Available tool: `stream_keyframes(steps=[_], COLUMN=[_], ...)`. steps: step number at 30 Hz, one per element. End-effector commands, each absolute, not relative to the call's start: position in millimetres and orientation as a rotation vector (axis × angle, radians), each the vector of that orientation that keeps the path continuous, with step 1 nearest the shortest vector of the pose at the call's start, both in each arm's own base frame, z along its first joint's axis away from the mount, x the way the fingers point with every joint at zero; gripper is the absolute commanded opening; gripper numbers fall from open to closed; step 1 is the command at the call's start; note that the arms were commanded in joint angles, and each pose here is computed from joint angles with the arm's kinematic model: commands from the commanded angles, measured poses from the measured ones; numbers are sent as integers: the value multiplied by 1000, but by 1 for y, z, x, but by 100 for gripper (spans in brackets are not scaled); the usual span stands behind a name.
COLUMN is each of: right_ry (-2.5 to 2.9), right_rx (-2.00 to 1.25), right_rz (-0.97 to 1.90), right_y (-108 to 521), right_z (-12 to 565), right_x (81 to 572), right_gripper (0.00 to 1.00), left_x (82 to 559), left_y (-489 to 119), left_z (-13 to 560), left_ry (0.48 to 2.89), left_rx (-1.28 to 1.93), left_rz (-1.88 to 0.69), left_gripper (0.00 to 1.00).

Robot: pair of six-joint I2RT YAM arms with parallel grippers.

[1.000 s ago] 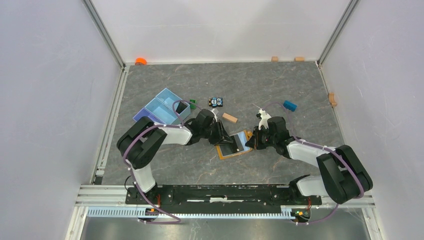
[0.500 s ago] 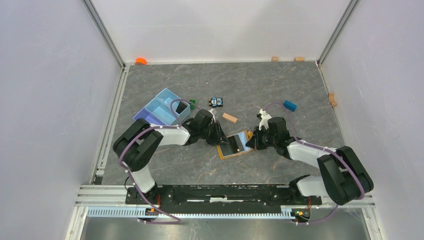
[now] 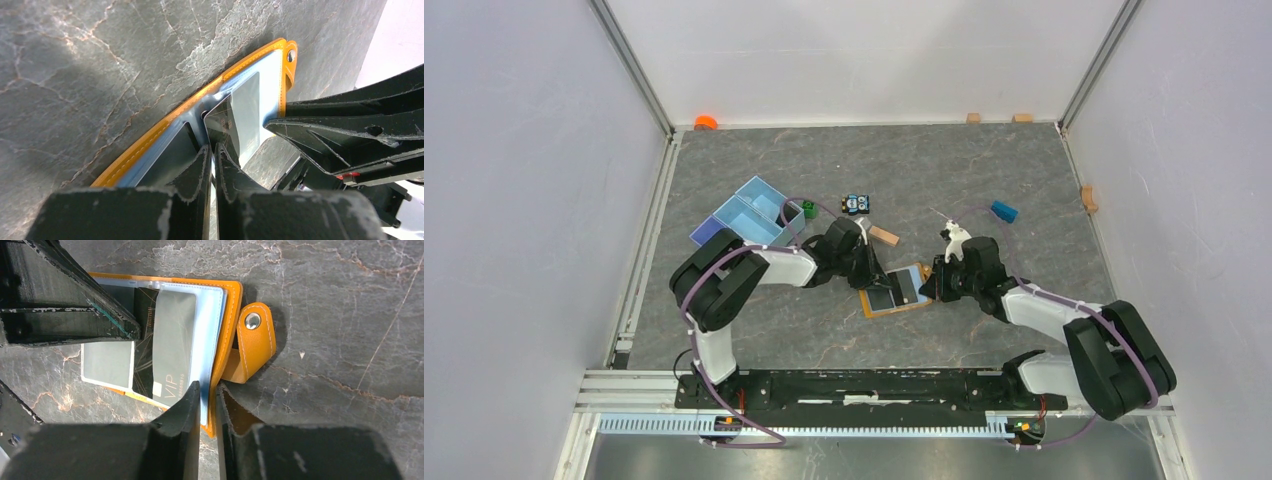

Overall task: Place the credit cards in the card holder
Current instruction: Insert the credit card into the card holder, then turn over the card slot in the card holder.

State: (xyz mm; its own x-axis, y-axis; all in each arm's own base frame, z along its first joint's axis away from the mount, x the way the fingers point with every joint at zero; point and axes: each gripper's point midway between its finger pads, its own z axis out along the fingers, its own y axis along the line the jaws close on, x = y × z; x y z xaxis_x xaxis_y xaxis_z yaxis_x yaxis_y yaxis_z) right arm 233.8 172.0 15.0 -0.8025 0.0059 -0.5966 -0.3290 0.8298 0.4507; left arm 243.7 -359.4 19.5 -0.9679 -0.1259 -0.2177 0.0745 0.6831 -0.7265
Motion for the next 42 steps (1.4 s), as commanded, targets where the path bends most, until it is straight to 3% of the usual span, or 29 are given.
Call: stream_keyframes(steps=[1,7,18,26,29,35,42], right_ry=[2475,2463,2438,2411,2405,2392,2377], right_rx=[-217,-221,-201,-170,-171,-205,-276], right_rz=[630,676,700,583,577,577,642], right_y=[153,159,161,146,145,146,164], right_z=[-1,2,9,20,27,45,62], right_x=[222,221,220,228,228,230,225], right_gripper=[15,3,0,0,0,0,2], left_x=[235,235,229,226,221,209,208], left_y=[-361,-374,-399,-359,-342,-317,-330], left_z=[3,8,21,56,64,37,17], left_ry=[2708,2706,2691,2648,2637,2692,2718], left_rx=[-25,-4,51,151,158,112,103], left_rz=[-1105,-1123,-1160,-946,-894,-810,-880], left_gripper=[9,8,13,46,53,51,49])
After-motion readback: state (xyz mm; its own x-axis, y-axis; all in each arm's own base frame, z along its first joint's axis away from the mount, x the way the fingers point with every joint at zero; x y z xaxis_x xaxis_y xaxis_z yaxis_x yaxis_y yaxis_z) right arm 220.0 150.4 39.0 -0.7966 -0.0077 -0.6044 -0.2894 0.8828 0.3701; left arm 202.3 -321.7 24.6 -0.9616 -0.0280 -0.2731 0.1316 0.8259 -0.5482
